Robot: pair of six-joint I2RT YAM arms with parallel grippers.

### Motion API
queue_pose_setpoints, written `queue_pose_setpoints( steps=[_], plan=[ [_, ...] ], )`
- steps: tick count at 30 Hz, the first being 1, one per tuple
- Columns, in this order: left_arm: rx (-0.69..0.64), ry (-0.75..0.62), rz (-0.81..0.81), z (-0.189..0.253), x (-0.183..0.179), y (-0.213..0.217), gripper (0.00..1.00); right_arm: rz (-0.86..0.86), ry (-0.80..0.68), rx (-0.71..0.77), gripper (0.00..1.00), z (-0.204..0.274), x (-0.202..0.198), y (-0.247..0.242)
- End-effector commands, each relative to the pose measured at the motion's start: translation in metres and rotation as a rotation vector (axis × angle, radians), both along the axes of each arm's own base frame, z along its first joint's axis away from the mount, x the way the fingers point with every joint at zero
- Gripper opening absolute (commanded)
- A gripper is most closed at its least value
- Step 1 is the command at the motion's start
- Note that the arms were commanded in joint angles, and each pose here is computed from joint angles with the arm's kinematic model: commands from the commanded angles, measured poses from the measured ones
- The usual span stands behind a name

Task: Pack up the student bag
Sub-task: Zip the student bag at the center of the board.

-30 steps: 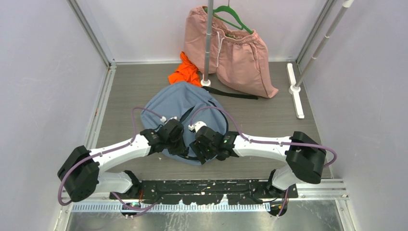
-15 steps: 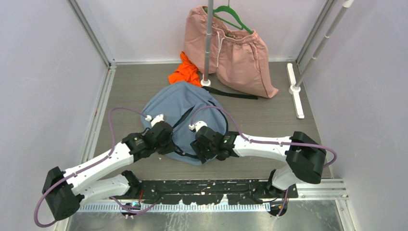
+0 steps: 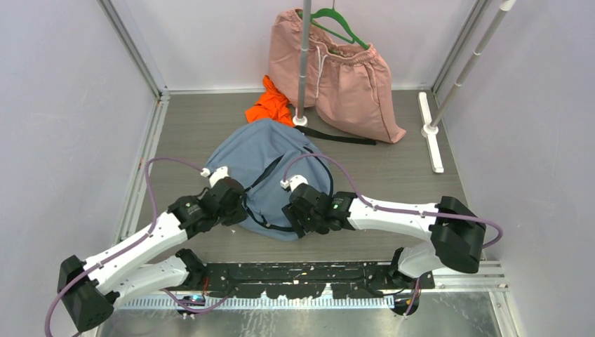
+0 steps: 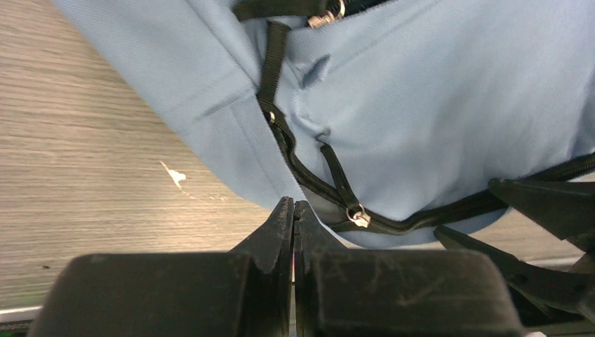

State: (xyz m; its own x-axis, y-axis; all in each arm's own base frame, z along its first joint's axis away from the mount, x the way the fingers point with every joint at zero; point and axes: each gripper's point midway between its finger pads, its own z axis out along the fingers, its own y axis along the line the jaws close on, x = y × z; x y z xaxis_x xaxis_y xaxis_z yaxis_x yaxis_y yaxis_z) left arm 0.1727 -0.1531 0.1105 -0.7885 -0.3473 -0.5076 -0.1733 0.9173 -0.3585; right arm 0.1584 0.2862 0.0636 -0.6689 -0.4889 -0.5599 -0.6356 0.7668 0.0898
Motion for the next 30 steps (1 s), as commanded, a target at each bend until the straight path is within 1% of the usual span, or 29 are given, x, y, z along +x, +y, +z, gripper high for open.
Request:
queue_pose_setpoints(
  steps=[1, 4, 9, 11, 13, 16, 19, 21, 23, 26, 30],
  plan=[
    [-0.083, 0.005, -0.112, 0.006, 0.008, -0.036, 0.05, -0.016, -0.063, 0.071, 0.69, 0.033, 0.007, 0.005],
    [-0.104, 0.021, -0.167, 0.006, 0.013, -0.06, 0.23, -0.01, -0.074, 0.118, 0.68, 0.045, 0.009, 0.014],
    [-0.087, 0.061, -0.168, -0.012, 0.014, -0.068, 0.36, 0.009, -0.073, 0.169, 0.63, 0.054, 0.01, 0.028],
    [-0.09, 0.087, -0.17, -0.018, 0.008, -0.066, 0.43, 0.012, -0.07, 0.177, 0.62, 0.054, 0.01, 0.031],
    [-0.1, 0.115, -0.171, -0.024, 0.0, -0.063, 0.46, 0.016, -0.064, 0.179, 0.62, 0.051, 0.009, 0.033],
    [-0.159, 0.148, -0.17, -0.033, -0.011, -0.066, 0.46, 0.026, -0.048, 0.181, 0.61, 0.043, 0.008, 0.037],
    [-0.226, 0.193, -0.167, -0.045, -0.022, -0.073, 0.42, 0.037, -0.024, 0.174, 0.57, 0.032, 0.006, 0.042],
    [-0.228, 0.22, -0.152, -0.054, -0.027, -0.07, 0.38, 0.04, -0.006, 0.162, 0.54, 0.024, 0.004, 0.043],
    [-0.218, 0.226, -0.135, -0.06, -0.029, -0.065, 0.37, 0.043, 0.007, 0.151, 0.51, 0.016, 0.002, 0.042],
    [-0.208, 0.197, -0.112, -0.057, -0.026, -0.059, 0.34, 0.045, 0.02, 0.133, 0.5, 0.008, -0.001, 0.04],
    [-0.198, 0.148, -0.081, -0.049, -0.017, -0.054, 0.27, 0.044, 0.016, 0.129, 0.49, 0.008, 0.0, 0.039]
  ],
)
